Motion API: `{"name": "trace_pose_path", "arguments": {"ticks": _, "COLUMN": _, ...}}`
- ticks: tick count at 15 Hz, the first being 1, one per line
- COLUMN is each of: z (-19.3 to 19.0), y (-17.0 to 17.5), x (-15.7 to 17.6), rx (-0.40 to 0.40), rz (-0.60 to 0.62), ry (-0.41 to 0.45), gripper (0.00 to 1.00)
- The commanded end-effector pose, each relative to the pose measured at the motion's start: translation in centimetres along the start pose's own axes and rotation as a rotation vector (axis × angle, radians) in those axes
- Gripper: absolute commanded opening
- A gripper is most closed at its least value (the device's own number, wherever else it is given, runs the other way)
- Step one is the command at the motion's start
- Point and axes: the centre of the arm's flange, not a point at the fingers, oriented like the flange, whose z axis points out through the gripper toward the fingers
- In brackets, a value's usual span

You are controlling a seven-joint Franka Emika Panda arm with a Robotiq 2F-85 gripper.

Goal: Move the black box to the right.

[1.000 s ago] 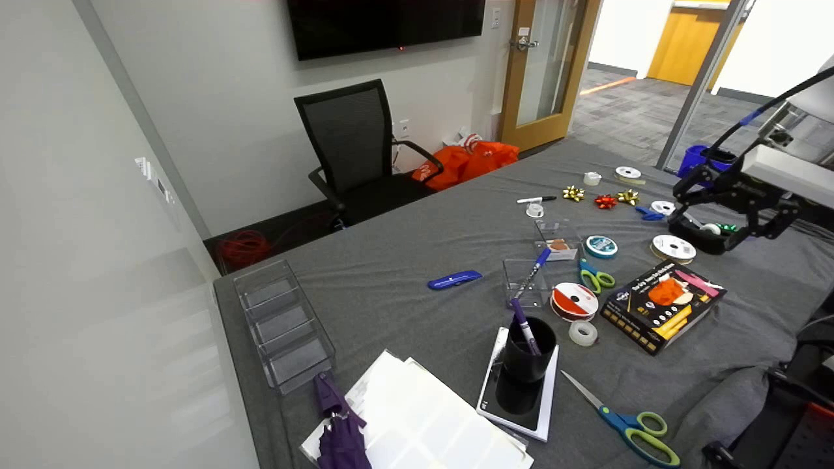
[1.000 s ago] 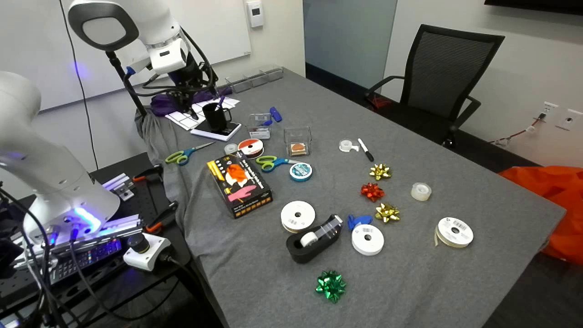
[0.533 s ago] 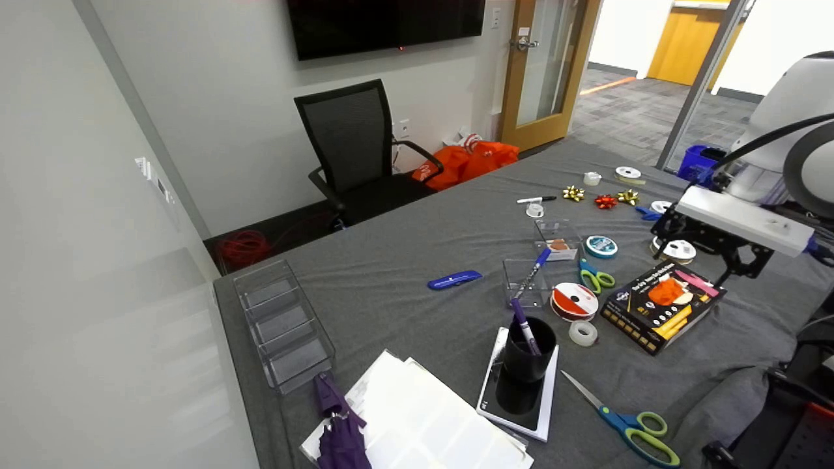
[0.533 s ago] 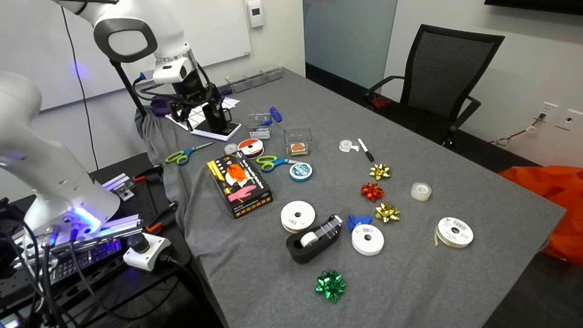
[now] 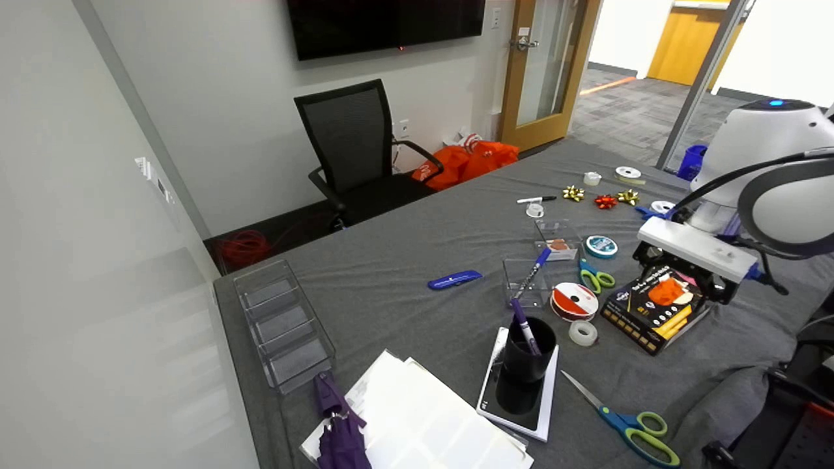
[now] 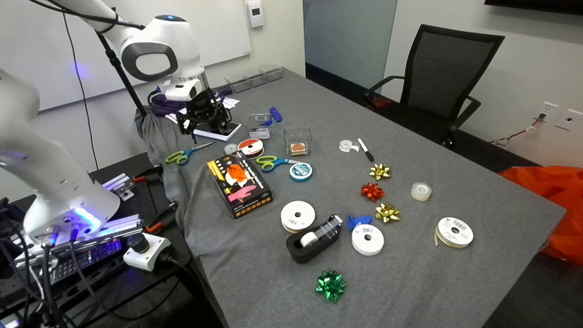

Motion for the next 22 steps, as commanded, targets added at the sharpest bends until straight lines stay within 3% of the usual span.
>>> {"name": "trace_pose_path", "arguments": {"ticks": 1, "z": 4.3, "y": -2.3, "x": 0.2, "rx": -0.006, "rz": 0.007, "ry": 0.018, "gripper": 1.00}}
{"name": "trace_pose_path", "arguments": {"ticks": 9, "z": 9.4, "y": -3.5, "x": -0.6, "rx": 0.036, "rz": 0.018, "ry": -0.041, "gripper": 1.00}}
{"name": "trace_pose_path", "arguments": {"ticks": 16, "z": 11.2, "y": -3.5, "x": -1.4, "rx": 0.042, "rz": 0.069, "ry": -0.088, "gripper": 1.00}}
{"name": "trace_pose_path", "arguments": {"ticks": 22, "z": 10.8, "y": -3.0, "x": 0.8, "rx": 0.039, "rz": 0.148, "ry": 0.024, "gripper": 1.00}}
